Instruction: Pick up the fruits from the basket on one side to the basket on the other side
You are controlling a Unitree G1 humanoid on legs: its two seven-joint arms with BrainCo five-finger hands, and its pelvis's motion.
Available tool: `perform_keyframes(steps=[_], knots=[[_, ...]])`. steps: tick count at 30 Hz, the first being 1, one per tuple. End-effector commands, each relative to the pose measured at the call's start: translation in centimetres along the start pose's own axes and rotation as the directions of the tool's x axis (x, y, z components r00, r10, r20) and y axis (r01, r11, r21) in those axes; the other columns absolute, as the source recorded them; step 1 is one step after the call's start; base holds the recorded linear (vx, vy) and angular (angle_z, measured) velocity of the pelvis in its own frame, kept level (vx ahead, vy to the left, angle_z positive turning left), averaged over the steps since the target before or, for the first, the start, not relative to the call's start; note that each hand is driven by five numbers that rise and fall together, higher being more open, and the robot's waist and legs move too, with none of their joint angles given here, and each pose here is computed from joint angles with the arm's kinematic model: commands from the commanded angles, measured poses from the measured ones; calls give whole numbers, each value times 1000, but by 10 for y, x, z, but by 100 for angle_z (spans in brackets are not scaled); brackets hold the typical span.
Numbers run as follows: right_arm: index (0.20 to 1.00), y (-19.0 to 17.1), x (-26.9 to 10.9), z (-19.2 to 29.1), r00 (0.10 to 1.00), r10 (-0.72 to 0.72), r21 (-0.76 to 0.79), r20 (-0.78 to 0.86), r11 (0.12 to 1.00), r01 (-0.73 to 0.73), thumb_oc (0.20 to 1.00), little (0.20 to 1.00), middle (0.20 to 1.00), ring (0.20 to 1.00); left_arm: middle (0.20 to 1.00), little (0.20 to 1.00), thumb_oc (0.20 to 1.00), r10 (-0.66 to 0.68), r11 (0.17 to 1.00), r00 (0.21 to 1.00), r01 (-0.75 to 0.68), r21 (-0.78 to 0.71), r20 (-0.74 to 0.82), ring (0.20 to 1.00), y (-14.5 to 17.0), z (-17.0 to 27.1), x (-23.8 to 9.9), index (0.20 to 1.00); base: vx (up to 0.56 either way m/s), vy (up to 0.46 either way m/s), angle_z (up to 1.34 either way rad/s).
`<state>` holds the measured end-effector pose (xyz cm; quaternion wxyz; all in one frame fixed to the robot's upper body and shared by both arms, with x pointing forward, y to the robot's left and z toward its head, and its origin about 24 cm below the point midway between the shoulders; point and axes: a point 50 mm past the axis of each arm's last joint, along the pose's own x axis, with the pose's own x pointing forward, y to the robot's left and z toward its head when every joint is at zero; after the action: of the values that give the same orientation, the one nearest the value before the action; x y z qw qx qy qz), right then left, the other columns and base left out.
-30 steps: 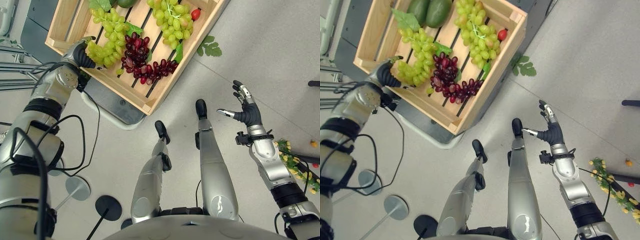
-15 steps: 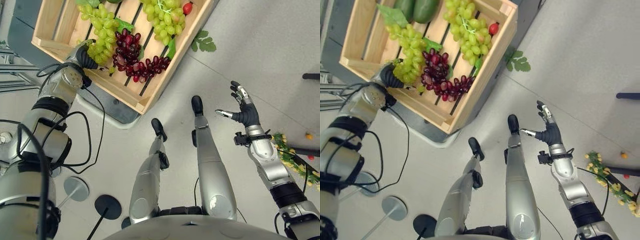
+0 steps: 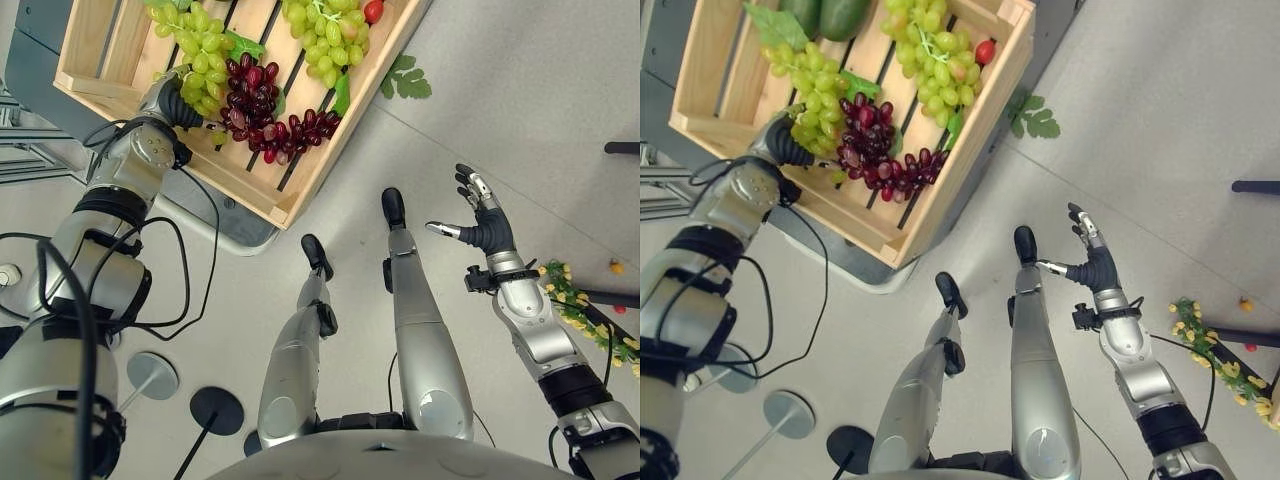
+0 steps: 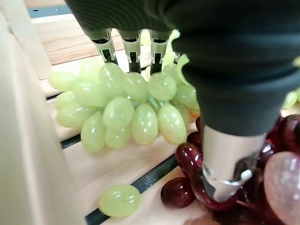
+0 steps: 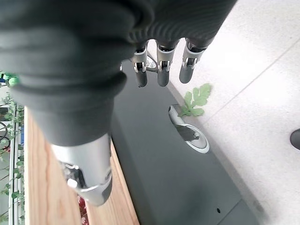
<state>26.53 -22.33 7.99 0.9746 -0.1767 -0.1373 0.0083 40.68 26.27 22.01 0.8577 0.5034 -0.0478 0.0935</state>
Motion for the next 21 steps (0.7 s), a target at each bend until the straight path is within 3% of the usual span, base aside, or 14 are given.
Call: perform_keyframes(steps=[1, 9, 21], knots=[[1000, -2, 0, 19, 994, 3, 6, 113, 1000, -4, 1000, 1000, 1000, 1000, 1000, 1000, 1000, 134, 990, 990, -133, 43, -44, 1000, 44, 5, 8, 1000, 5, 0, -6], [1000, 1, -3, 22, 992, 38, 18, 121, 999, -40, 1000, 1000, 1000, 1000, 1000, 1000, 1000, 129, 959, 976, -78, 273, -174, 1000, 53, -17, 4, 1000, 9, 4, -5], [1000, -7, -11, 24, 992, 20, 18, 126, 1000, -23, 1000, 1000, 1000, 1000, 1000, 1000, 1000, 149, 962, 957, -82, 260, -249, 1000, 64, -45, -7, 1000, 7, 5, -7]])
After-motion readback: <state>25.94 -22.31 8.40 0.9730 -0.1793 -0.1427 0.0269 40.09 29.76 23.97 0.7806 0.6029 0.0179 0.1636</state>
